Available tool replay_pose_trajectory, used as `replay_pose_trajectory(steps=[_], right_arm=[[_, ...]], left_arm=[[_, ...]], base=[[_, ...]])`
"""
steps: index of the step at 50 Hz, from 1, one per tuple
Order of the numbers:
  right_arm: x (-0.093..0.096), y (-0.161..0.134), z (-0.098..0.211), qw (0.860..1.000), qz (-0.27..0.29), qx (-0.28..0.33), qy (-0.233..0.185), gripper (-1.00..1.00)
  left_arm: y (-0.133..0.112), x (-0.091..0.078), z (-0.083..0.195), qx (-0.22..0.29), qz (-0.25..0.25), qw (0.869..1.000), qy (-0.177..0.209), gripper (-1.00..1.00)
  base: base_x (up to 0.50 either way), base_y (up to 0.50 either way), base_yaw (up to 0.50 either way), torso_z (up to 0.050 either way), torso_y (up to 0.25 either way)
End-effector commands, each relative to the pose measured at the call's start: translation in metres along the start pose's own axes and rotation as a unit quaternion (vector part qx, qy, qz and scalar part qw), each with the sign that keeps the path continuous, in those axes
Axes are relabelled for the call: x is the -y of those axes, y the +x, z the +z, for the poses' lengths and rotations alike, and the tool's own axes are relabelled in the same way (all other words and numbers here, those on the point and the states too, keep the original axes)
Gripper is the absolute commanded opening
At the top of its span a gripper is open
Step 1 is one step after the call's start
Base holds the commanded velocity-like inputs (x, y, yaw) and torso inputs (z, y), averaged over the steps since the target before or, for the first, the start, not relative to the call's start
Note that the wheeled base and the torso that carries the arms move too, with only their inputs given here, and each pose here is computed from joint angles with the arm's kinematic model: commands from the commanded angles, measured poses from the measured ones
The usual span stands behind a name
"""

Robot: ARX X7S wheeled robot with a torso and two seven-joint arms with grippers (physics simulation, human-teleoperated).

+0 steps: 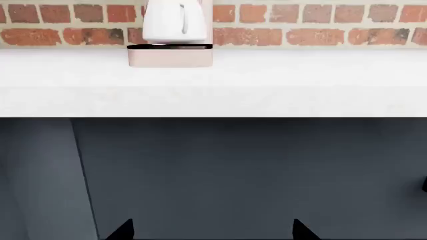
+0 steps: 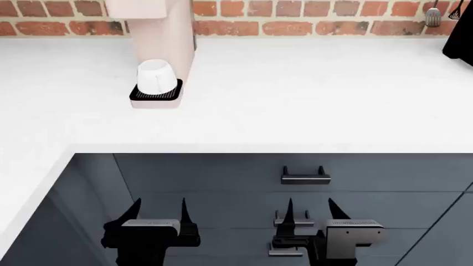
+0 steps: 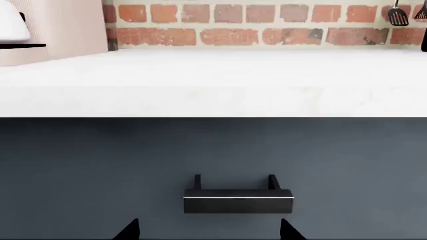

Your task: Press the button on the coffee machine to serve coffee.

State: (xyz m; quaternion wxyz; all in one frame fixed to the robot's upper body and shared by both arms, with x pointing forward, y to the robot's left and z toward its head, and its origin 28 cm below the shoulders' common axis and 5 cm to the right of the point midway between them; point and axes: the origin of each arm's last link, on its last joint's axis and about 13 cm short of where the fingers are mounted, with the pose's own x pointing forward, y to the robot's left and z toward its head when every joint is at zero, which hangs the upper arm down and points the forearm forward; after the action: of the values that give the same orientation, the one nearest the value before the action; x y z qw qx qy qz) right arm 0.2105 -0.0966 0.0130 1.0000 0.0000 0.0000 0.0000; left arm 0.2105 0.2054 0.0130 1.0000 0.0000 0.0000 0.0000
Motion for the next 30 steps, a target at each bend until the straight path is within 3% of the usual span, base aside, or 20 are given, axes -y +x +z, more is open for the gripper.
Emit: replay_pose_trajectory(steps=[1,16,25,30], right_arm=[[-0.0001,-0.0003,0.0,1.0,-0.001,0.0,0.003,1.0],[0.0,0.0003,0.0011,1.0,-0.003,0.002,0.0,1.0],[-0.0005,0.0003,0.001,1.0,-0.002,0.0,-0.002,1.0],[-0.0004,0.0004,0.0007,1.0,-0.003,-0.002,-0.003,1.0]], left_arm=[[0.0006,0.0008,0.0,0.001,0.001,1.0,-0.001,1.0],[-0.0013,-0.0017,-0.003,-0.003,0.015,1.0,0.015,1.0],[-0.0012,-0.0033,-0.0011,0.002,0.019,1.0,0.005,1.0],[-0.0036,-0.0002,0.0018,0.028,0.007,0.999,0.017,1.0]], base=[[0.0,0.0,0.0,0.0,0.0],[0.0,0.0,0.0,0.0,0.0],[0.0,0.0,0.0,0.0,0.0],[0.0,0.0,0.0,0.015,0.0]])
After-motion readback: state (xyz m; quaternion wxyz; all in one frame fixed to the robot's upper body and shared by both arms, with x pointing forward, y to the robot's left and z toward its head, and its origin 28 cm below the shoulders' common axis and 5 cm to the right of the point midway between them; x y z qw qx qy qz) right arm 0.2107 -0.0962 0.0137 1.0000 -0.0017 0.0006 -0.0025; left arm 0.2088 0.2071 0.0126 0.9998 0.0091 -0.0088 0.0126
